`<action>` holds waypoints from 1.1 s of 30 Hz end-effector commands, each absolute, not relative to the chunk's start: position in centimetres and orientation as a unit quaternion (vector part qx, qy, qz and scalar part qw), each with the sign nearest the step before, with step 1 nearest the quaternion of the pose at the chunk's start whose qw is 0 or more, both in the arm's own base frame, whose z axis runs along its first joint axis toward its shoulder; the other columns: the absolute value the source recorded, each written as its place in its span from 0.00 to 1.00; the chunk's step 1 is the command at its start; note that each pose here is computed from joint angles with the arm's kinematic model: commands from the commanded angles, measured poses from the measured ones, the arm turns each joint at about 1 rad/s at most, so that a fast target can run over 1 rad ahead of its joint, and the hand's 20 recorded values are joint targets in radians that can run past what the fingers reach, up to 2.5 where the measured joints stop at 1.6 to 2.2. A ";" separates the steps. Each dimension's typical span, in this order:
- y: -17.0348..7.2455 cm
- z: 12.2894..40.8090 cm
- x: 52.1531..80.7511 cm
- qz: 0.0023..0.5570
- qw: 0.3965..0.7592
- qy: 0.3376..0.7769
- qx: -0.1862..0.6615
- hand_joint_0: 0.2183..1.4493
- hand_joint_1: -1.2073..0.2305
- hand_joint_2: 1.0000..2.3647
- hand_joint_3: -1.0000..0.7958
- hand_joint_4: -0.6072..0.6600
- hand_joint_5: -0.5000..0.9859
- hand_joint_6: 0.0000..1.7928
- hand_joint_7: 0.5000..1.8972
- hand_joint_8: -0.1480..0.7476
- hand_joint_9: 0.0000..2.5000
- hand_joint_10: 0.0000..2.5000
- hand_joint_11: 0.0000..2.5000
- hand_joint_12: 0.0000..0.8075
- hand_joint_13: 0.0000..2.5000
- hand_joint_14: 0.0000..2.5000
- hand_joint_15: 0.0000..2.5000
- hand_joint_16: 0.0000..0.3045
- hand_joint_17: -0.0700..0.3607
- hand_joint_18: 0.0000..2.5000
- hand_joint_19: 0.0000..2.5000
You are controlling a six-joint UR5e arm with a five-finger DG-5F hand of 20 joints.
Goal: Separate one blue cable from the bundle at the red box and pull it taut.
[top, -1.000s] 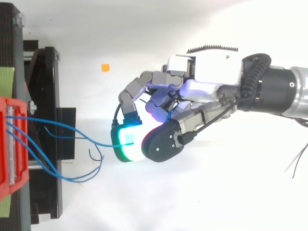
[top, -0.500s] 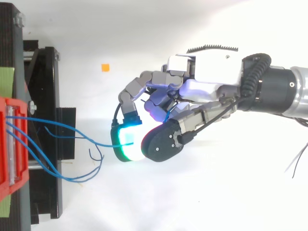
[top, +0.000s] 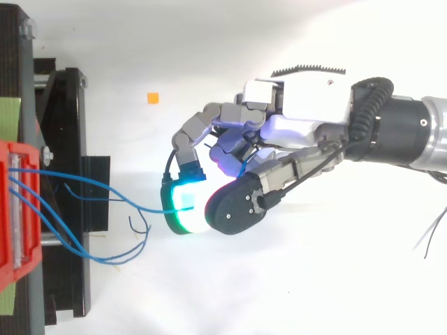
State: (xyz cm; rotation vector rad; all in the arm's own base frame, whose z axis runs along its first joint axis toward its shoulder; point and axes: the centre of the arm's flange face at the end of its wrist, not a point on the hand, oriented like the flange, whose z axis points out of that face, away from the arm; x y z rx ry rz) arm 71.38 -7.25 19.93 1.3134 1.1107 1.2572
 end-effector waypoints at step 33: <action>-7.3 19.9 71.4 0.516 0.484 0.456 0.540 0.49 0.29 0.01 0.37 0.31 0.21 0.53 0.48 0.50 0.34 1.00 0.67 0.45 0.41 0.91 0.53 0.14 0.38 0.48 0.48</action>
